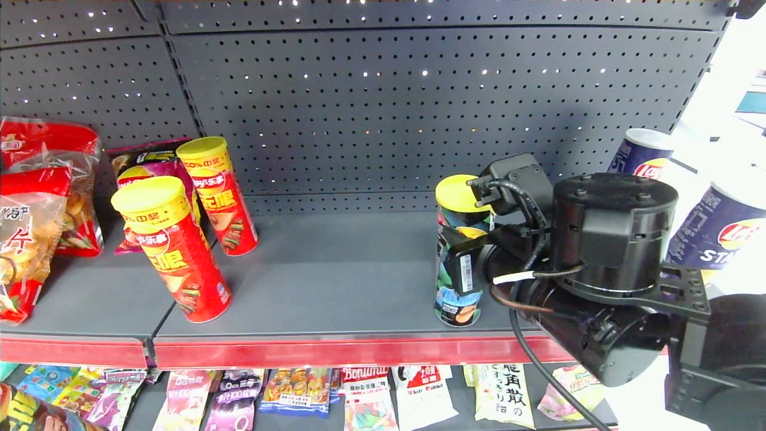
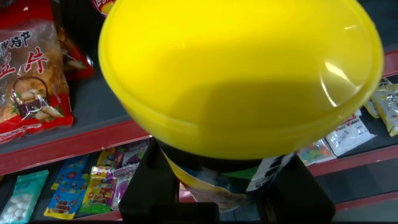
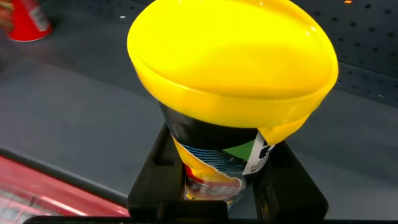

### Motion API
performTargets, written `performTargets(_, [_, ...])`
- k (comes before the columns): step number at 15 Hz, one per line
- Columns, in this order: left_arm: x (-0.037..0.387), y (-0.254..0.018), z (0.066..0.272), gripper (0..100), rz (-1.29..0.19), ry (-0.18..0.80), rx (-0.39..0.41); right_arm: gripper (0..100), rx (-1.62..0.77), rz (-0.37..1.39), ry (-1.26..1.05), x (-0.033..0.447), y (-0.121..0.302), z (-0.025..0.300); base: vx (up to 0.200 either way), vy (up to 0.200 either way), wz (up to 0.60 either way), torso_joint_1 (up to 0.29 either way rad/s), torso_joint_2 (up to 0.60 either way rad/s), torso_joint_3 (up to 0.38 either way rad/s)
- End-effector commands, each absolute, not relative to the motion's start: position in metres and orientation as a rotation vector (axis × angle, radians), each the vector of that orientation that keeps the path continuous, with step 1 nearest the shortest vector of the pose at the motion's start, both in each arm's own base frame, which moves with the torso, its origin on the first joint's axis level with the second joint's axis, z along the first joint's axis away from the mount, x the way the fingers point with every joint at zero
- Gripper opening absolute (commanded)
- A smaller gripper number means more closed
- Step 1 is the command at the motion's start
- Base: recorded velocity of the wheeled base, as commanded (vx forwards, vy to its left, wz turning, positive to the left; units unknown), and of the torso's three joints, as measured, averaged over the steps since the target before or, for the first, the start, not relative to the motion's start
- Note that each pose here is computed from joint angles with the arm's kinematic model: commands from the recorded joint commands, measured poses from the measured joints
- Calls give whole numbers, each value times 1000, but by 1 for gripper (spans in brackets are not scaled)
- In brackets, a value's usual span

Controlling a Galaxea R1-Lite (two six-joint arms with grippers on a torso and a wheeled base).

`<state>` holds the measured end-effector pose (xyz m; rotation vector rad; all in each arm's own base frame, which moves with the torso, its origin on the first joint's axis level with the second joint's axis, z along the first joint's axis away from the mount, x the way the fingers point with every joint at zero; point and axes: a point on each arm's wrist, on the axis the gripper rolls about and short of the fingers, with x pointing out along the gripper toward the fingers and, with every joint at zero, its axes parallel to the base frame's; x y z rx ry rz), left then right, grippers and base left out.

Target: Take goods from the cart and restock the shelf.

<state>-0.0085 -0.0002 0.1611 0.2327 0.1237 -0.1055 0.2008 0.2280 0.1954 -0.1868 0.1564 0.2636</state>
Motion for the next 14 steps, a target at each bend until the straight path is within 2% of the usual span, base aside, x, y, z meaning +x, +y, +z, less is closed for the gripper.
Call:
performTargets(1, [-8,0,161,0,-106,125,233,0,-187,262,154,199,230,195,0,0,0,0,0,0])
performTargets(14, [-9,0,161,0,-106,124,233,0,-190,292,164,190,232,192,0,0,0,0,0,0])
